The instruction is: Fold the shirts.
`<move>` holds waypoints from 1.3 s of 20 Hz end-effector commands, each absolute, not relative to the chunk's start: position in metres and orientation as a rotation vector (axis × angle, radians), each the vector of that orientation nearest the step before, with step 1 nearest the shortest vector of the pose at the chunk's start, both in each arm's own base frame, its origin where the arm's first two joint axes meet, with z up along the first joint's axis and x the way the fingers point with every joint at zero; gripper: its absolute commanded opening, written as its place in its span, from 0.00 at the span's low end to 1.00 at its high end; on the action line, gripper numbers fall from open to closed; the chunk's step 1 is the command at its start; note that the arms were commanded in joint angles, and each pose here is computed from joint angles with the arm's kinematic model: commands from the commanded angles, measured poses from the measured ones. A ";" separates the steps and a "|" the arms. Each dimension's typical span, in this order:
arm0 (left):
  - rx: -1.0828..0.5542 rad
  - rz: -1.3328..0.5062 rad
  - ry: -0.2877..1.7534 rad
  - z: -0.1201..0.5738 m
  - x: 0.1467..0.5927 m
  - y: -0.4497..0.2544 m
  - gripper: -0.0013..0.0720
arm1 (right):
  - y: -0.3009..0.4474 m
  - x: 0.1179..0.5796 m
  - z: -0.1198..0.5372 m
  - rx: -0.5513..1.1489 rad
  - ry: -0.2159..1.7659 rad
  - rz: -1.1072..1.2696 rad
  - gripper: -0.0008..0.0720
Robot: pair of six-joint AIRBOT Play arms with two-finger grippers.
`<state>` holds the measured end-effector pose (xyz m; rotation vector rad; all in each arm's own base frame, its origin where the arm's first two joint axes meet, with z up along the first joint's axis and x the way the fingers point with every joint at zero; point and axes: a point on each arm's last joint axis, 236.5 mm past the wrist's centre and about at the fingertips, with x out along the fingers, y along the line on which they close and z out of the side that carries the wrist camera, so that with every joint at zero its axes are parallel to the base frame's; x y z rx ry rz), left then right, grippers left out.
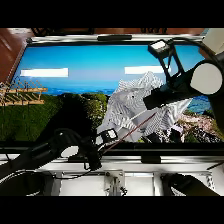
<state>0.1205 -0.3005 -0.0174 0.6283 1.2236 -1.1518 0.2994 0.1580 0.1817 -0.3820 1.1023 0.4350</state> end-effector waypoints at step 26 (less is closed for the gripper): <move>0.567 -1.242 1.048 -0.002 0.118 -0.344 0.10 | 0.156 0.276 0.210 -0.557 0.986 0.469 0.14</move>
